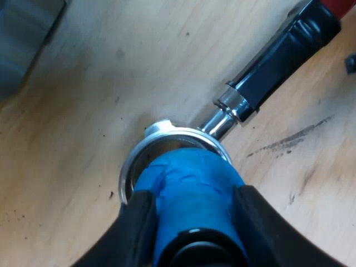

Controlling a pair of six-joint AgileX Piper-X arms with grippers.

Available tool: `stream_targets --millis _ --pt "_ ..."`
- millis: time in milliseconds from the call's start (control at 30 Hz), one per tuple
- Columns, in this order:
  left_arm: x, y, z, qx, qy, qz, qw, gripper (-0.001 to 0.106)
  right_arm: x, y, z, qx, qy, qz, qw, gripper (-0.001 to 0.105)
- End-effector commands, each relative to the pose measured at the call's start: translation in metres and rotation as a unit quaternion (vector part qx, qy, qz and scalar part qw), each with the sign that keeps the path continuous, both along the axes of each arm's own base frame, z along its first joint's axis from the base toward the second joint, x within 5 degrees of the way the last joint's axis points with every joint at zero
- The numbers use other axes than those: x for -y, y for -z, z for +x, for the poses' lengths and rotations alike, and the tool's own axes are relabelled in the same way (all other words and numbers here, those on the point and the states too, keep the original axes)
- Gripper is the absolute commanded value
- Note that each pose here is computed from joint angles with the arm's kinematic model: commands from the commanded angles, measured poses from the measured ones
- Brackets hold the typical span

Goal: Grind coffee beans and then tamp

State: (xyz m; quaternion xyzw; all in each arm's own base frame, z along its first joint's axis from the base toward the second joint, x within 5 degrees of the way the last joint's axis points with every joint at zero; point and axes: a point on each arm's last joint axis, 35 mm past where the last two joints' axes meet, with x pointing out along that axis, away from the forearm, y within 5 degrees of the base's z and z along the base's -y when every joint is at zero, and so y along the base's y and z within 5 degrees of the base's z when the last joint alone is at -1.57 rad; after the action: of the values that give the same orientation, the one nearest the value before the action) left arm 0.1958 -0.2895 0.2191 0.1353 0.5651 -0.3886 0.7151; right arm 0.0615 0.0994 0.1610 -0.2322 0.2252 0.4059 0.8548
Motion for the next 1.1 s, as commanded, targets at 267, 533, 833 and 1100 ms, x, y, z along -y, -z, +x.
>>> stream_targets --millis 267,533,833,1100 --pt "0.006 0.002 0.002 0.007 -0.002 -0.006 1.0000 0.000 -0.001 -0.003 0.000 0.005 -0.005 0.002 1.0000 0.067" --pt "0.008 0.016 0.004 -0.005 -0.004 0.010 0.9999 0.000 -0.001 -0.003 0.000 0.005 -0.005 0.002 1.0000 0.067" --pt "0.009 0.031 0.005 -0.020 -0.004 0.032 0.9993 0.000 -0.001 -0.003 0.000 0.005 -0.005 0.002 1.0000 0.067" --pt "-0.002 0.051 -0.005 -0.040 -0.003 0.061 0.9973 0.000 0.000 -0.001 0.000 0.004 -0.005 0.001 1.0000 0.067"
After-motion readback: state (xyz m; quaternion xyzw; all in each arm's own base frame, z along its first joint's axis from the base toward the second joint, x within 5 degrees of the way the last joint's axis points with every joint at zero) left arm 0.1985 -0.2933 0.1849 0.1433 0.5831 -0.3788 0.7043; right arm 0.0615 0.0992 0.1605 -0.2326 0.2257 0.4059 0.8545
